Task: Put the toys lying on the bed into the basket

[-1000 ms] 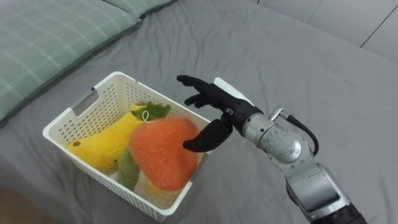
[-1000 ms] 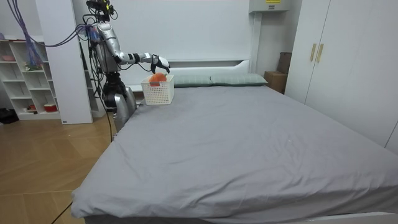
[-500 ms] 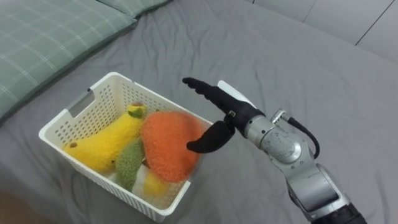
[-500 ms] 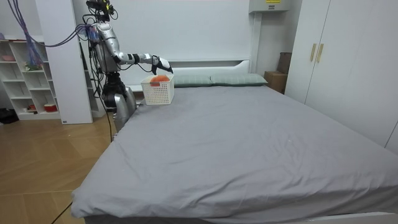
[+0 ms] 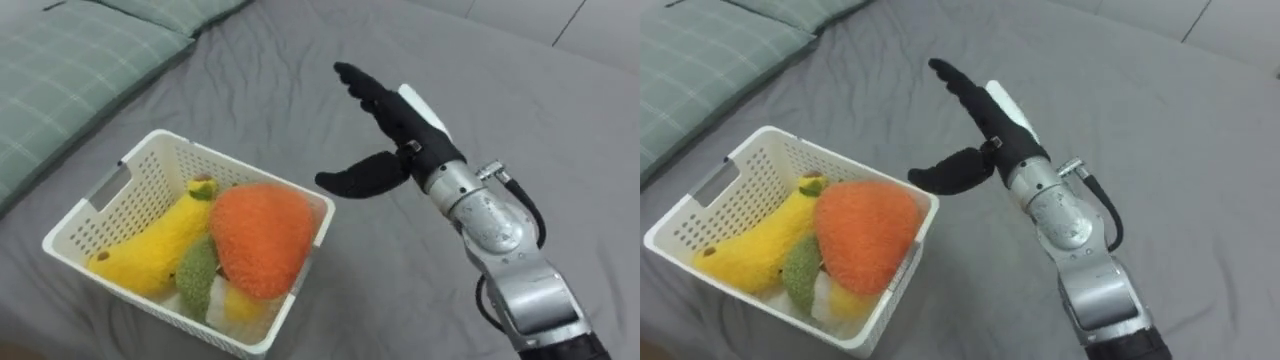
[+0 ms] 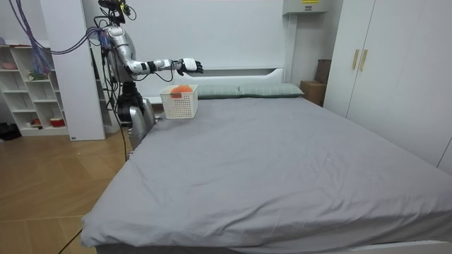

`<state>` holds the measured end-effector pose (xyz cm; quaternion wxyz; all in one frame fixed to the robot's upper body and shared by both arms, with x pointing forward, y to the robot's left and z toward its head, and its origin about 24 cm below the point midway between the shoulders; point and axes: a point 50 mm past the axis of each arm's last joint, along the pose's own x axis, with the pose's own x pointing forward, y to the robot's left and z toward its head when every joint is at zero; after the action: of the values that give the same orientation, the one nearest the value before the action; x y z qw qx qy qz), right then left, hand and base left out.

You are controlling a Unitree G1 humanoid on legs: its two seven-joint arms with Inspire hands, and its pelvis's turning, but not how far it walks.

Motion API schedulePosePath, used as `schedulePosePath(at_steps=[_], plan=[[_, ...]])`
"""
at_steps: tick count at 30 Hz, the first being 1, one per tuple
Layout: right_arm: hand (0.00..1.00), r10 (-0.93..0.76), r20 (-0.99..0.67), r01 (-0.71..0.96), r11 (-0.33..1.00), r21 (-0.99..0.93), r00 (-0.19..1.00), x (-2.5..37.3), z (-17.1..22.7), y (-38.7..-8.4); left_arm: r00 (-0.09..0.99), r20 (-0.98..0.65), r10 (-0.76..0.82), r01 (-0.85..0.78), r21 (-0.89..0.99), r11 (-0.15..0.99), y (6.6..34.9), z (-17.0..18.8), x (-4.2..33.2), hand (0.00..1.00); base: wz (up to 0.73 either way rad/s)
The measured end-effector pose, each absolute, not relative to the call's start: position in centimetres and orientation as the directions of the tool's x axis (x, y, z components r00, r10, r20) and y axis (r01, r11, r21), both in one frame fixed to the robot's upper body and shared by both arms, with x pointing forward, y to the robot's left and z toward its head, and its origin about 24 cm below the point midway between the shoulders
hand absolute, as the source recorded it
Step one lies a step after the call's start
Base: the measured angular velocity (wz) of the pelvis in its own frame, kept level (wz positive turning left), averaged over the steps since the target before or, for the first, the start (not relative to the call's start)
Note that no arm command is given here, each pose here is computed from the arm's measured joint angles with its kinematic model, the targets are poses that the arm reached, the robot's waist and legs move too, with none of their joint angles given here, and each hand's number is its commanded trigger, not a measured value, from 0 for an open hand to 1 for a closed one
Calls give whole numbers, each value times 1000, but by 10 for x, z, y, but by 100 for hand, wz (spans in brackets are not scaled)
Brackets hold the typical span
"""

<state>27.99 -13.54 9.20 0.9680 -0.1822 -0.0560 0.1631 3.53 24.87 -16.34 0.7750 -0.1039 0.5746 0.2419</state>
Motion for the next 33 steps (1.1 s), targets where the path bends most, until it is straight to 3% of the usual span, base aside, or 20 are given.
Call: schedulePosePath(at_steps=[11, 19, 29, 33], plan=[[0, 16, 104, 4, 982, -190, 994, 267, 88, -207, 222, -932, 286, -508, 139, 850, 251, -163, 25, 0, -20], [0, -305, -70, 301, 951, -66, 950, 233, 40, -261, 187, -936, 298, -515, 165, 841, 253, -163, 12, 0, -14], [0, -536, -364, 508, 843, -180, 761, 169, -38, -297, 137, -944, 302, -527, 188, 829, 249, -164, 1, 0, -10], [0, -597, -600, 528, 789, -315, 533, 114, -97, -306, 127, -941, 313, -542, 198, 817, 250, -164, 0, 0, 0]])
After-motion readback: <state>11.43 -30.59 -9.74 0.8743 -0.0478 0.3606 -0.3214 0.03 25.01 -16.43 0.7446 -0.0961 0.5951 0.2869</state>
